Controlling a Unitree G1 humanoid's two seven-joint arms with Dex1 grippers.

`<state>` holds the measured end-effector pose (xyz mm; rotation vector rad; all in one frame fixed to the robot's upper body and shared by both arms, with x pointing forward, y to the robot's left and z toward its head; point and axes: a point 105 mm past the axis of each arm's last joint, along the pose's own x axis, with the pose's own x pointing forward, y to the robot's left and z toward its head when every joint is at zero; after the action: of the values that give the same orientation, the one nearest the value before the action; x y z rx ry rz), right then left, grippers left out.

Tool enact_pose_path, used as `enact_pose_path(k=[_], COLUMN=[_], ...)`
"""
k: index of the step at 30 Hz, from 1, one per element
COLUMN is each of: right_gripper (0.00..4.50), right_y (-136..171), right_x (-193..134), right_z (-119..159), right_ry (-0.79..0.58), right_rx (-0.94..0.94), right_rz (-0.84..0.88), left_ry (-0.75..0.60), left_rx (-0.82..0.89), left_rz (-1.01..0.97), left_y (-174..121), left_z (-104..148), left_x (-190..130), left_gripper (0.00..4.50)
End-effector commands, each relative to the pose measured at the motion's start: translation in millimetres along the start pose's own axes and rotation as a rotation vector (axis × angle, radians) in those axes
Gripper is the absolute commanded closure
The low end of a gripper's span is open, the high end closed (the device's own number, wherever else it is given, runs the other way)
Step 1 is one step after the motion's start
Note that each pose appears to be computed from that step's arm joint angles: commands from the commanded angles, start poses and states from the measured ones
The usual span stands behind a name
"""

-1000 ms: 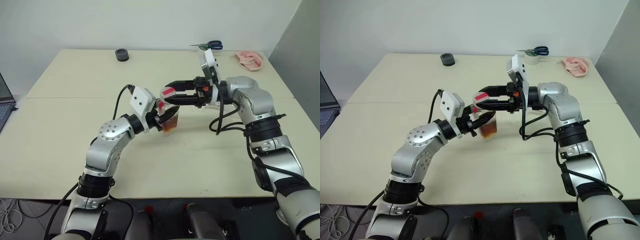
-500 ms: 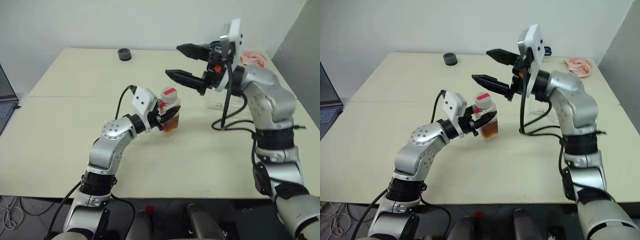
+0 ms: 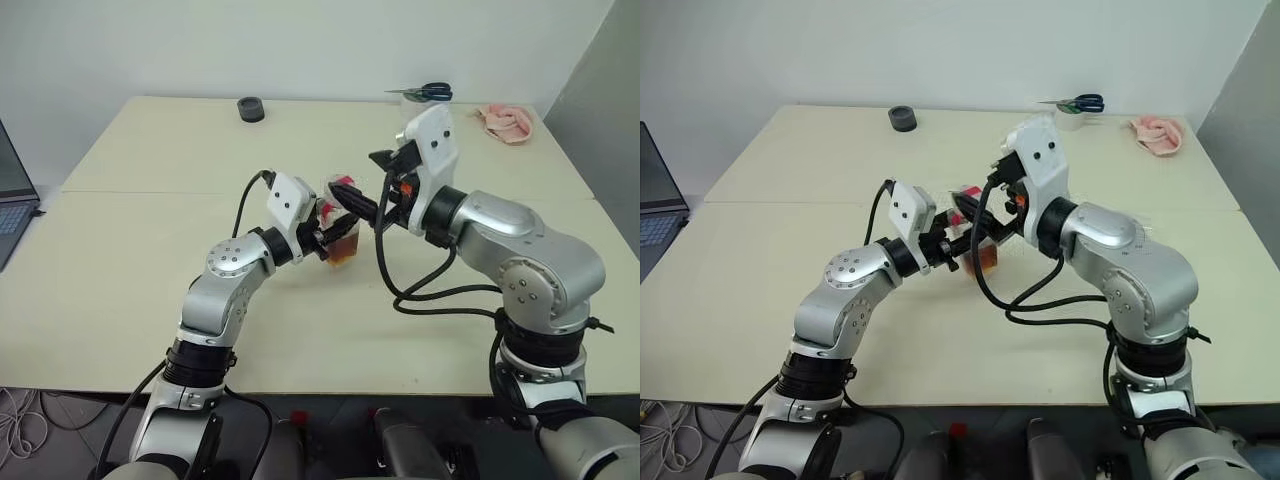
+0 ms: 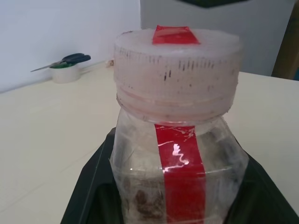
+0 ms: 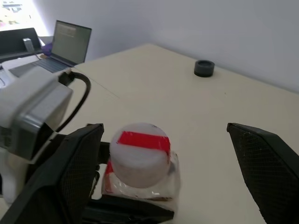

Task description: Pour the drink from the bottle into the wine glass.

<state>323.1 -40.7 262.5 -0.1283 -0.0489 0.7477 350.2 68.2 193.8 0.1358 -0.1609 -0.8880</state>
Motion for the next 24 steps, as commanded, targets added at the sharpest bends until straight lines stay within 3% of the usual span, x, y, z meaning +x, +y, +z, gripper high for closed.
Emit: enact_pose_path(k=[1, 14, 17, 23, 24], right_gripper=[0.00, 0.00, 0.58, 2.62, 2.63], right_y=[4.8, 16.3, 16.5, 17.0, 17.0], right_x=[-3.2, 8.0, 10.3, 11.6, 11.8], right_z=[6.6, -3.2, -1.1, 1.5, 1.7], right_ry=[-0.034, -0.005, -0.018, -0.032, -0.034], right_rx=[0.003, 0.048, 0.051, 0.045, 0.044], right_rz=[-0.019, -0.017, -0.021, -0.016, -0.014], left_ry=[-0.069, -0.068, -0.067, -0.064, -0.063], left_rx=[0.056, 0.060, 0.062, 0.063, 0.063], left_rz=[-0.019, -0.015, -0.012, -0.005, -0.004], left_y=[-1.6, -1.7, -1.1, -0.4, -0.3], left_z=[20.7, 19.0, 19.0, 18.2, 18.1], left_x=[3.1, 2.1, 1.4, -0.3, -0.3], left_gripper=[2.63, 2.63, 2.63, 2.63, 2.63])
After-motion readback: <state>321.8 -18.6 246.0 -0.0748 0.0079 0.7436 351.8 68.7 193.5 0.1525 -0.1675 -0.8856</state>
